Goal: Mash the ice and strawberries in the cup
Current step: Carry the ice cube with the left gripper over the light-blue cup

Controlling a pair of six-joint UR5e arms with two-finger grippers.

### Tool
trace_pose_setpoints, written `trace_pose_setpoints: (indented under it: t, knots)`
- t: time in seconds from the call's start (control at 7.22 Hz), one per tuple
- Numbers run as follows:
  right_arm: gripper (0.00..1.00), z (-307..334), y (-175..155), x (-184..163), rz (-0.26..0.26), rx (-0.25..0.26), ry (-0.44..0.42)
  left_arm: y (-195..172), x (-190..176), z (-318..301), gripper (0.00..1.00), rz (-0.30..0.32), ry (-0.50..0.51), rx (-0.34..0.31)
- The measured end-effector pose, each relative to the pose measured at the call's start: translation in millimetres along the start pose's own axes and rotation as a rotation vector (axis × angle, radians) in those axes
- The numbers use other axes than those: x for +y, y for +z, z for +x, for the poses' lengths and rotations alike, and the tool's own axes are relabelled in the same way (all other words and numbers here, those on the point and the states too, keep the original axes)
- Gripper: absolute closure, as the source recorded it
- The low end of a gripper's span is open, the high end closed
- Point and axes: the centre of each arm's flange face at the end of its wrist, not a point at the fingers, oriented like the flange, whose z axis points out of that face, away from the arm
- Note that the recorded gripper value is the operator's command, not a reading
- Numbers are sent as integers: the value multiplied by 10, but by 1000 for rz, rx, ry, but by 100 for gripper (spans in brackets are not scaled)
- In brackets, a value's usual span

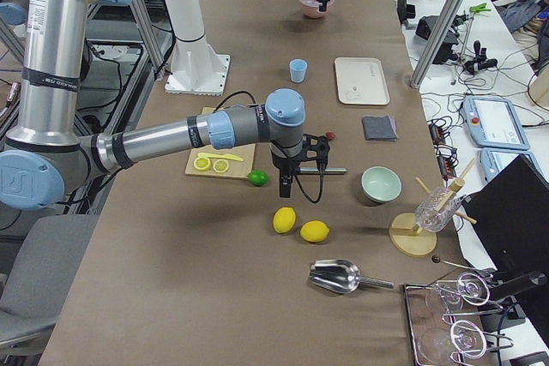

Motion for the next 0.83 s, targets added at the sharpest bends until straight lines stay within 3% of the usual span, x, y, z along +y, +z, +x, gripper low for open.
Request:
trace_pose_setpoints:
  t: [0.83]
  knots:
    - [0, -23, -23, 4, 5, -1, -7, 1178, 151, 1709, 100, 137, -137, -11]
